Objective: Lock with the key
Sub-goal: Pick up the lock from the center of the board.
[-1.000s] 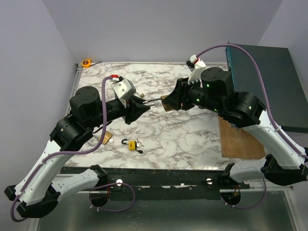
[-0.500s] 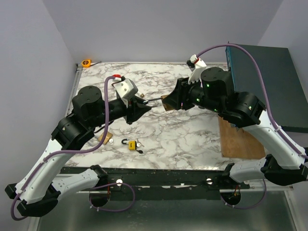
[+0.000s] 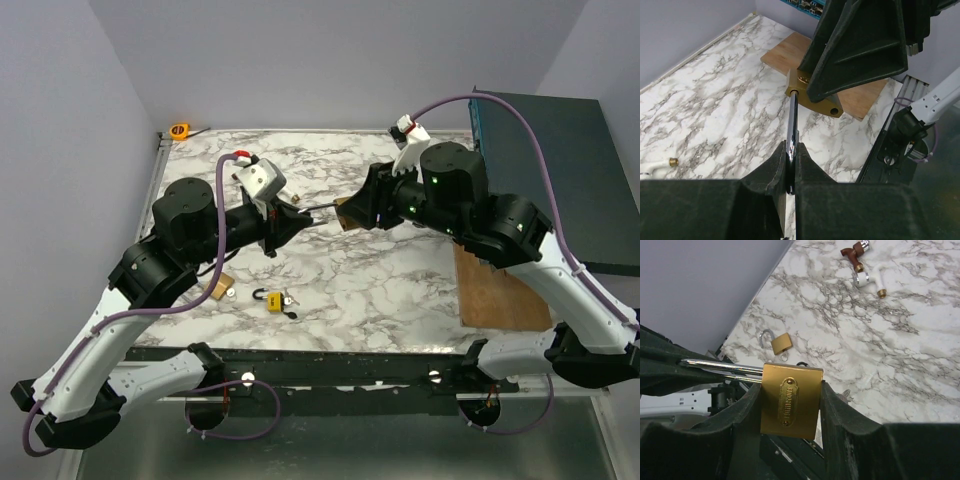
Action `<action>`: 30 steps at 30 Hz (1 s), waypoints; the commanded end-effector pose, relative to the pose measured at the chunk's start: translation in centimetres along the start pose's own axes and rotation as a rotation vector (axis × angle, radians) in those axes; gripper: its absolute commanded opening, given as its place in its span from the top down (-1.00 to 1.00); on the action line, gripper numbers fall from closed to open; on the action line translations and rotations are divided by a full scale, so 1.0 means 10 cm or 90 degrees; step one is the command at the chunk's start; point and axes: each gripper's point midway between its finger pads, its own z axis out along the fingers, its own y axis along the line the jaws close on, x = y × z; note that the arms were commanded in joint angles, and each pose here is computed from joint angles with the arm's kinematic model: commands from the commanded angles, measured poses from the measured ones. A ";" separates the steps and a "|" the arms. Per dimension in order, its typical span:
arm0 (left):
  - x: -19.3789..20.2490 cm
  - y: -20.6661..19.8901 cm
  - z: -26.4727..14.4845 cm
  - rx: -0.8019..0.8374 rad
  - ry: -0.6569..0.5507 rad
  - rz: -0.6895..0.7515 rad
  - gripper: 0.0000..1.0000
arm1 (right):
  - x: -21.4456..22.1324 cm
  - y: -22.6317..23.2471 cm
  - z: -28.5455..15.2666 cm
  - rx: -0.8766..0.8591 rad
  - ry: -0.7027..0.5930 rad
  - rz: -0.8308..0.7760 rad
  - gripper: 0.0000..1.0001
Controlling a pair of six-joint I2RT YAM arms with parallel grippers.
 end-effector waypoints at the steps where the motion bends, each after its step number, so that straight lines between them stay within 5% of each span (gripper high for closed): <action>1: -0.31 -0.03 -0.22 -0.026 -0.064 -0.023 1.00 | -0.36 0.13 -0.19 -0.046 -0.115 0.016 0.73; 5: -0.51 -0.14 -0.40 -0.011 -0.096 -0.022 1.00 | -0.40 0.21 -0.28 -0.090 -0.144 0.006 -0.11; 12: -0.86 -0.48 -0.78 0.072 -0.155 0.005 1.00 | -0.47 0.52 -0.66 -0.238 -0.221 -0.045 -0.77; 19: -1.17 -0.82 -1.17 0.152 -0.209 0.016 1.00 | -0.48 0.90 -1.02 -0.410 -0.287 -0.132 -0.85; 30: -1.48 -0.96 -1.28 0.192 -0.269 -0.054 1.00 | -0.57 1.39 -1.02 -0.578 -0.280 -0.166 -0.80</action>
